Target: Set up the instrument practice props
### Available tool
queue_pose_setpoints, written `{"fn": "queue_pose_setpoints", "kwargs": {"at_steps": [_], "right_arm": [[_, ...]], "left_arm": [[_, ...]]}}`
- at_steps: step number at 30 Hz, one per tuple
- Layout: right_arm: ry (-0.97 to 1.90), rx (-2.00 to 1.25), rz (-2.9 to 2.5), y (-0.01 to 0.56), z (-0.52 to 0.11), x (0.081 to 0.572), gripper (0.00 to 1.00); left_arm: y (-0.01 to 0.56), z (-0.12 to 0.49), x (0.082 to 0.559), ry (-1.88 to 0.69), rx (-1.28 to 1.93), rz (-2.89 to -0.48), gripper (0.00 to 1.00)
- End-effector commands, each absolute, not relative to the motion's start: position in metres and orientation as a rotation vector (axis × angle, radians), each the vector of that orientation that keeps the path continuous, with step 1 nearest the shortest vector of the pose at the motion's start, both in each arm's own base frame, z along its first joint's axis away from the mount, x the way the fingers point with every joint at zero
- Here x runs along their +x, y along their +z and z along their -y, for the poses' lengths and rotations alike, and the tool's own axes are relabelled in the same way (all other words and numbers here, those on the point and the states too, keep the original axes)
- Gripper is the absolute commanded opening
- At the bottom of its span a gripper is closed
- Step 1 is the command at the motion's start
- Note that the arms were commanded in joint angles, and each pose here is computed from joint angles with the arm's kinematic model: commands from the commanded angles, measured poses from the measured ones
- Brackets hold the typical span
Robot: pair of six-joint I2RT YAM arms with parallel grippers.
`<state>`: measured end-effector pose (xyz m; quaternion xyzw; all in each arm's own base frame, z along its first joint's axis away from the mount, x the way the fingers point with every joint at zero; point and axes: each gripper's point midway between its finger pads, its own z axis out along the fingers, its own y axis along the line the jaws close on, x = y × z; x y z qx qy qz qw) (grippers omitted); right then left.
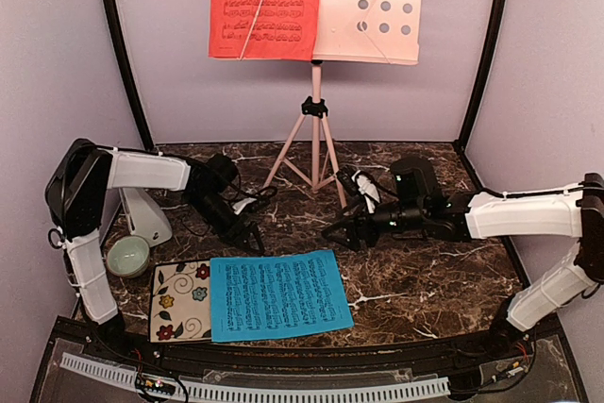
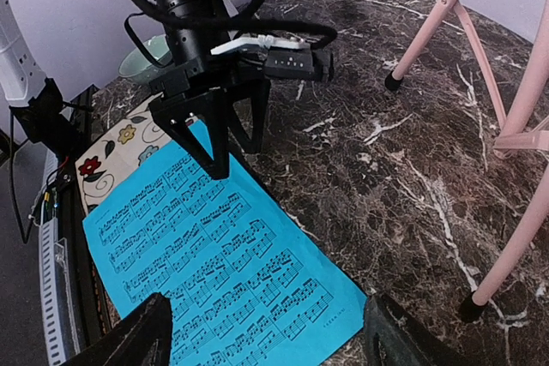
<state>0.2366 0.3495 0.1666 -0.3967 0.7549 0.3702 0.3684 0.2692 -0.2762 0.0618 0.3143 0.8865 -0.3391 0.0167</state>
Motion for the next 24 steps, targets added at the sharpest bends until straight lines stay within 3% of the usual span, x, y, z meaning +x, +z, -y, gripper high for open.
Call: {"fn": "queue_pose_setpoints", "kwargs": {"at_steps": [1,6,15,21,24], "right_arm": [[0.991,-1.014,-1.901,0.171,-0.349,0.241,0.77],[1.014,-0.994,-1.887,0.172,-0.346,0.241,0.77],[1.04,-0.947,-1.898,0.175,-0.338,0.247,0.77],[1.07,-0.919,-1.89,0.184,-0.334,0.252,0.77],[1.073,-0.915,-1.893,0.184,-0.333,0.252,0.77]], "left_arm": [[0.043,0.275,0.258,-1.038,1.036,-2.82,0.72],[0.029,0.28,0.252,-1.067,1.069,-2.843,0.62],[0.04,0.295,0.244,-1.151,1.146,-2.782,0.24],[0.049,0.299,0.233,-1.217,1.161,-2.746,0.22],[0.047,0.297,0.23,-1.214,1.152,-2.752,0.14]]}}
